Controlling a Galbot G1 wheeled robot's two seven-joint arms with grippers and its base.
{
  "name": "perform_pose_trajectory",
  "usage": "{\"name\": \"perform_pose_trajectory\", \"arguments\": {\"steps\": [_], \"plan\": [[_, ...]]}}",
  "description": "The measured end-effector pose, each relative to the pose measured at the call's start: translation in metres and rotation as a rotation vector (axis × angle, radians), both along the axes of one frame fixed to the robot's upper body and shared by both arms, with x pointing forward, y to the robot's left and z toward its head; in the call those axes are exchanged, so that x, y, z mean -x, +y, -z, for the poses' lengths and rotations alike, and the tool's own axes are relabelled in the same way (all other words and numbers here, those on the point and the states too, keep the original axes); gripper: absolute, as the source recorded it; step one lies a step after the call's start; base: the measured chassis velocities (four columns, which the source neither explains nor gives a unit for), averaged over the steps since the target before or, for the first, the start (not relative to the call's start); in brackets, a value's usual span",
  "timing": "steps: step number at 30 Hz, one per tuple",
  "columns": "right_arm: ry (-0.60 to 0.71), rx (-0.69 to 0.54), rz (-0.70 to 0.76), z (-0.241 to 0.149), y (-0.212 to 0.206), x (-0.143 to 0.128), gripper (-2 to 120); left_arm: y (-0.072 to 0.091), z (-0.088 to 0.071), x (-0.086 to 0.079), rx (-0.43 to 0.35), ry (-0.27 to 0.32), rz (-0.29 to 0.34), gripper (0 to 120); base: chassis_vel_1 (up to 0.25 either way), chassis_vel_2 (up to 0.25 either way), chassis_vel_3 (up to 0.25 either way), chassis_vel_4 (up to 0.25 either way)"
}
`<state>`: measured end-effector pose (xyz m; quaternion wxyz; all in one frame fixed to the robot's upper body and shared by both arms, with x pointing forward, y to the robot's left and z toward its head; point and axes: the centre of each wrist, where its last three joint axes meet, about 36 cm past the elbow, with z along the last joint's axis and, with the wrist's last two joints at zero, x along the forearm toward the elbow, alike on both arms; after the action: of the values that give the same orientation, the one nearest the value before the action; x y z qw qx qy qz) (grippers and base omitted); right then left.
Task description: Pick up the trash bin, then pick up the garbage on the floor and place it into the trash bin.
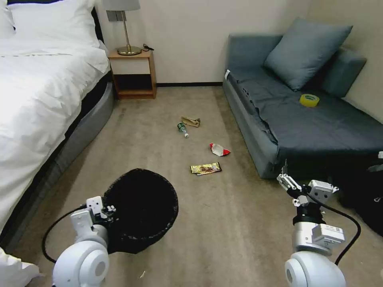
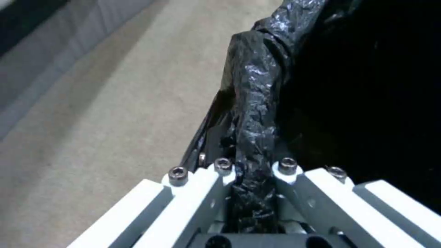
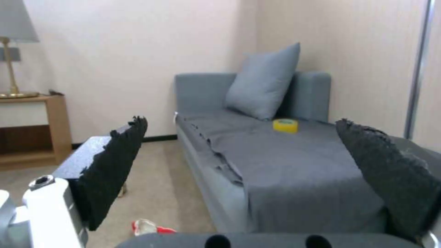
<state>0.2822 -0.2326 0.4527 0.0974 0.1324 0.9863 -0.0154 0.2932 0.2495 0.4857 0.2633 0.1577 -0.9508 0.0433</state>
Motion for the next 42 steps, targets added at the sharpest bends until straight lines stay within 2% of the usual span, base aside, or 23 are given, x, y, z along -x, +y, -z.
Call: {"name": "perform_pose_trajectory", "arguments": {"steps": [7, 17, 24, 42], "plan": [[-0.004, 0.017, -0.065, 0.005, 0.002, 0.002, 100, 0.002, -0.001, 0.006, -0.037, -0.004, -0.021, 3, 0.0, 0.0, 0.0, 0.0], [-0.03, 0.033, -0.129, 0.013, 0.005, 0.001, 100, 0.006, -0.004, 0.009, -0.033, -0.014, -0.032, 3, 0.0, 0.0, 0.0, 0.0], [-0.031, 0.033, -0.151, 0.014, 0.008, 0.001, 100, 0.014, -0.007, 0.008, -0.04, -0.029, -0.051, 3, -0.017, 0.024, 0.023, -0.02], [-0.02, 0.042, -0.169, 0.018, 0.009, -0.002, 100, 0.026, -0.005, 0.003, -0.047, -0.036, -0.08, 3, -0.183, 0.188, 0.183, -0.179]]}}
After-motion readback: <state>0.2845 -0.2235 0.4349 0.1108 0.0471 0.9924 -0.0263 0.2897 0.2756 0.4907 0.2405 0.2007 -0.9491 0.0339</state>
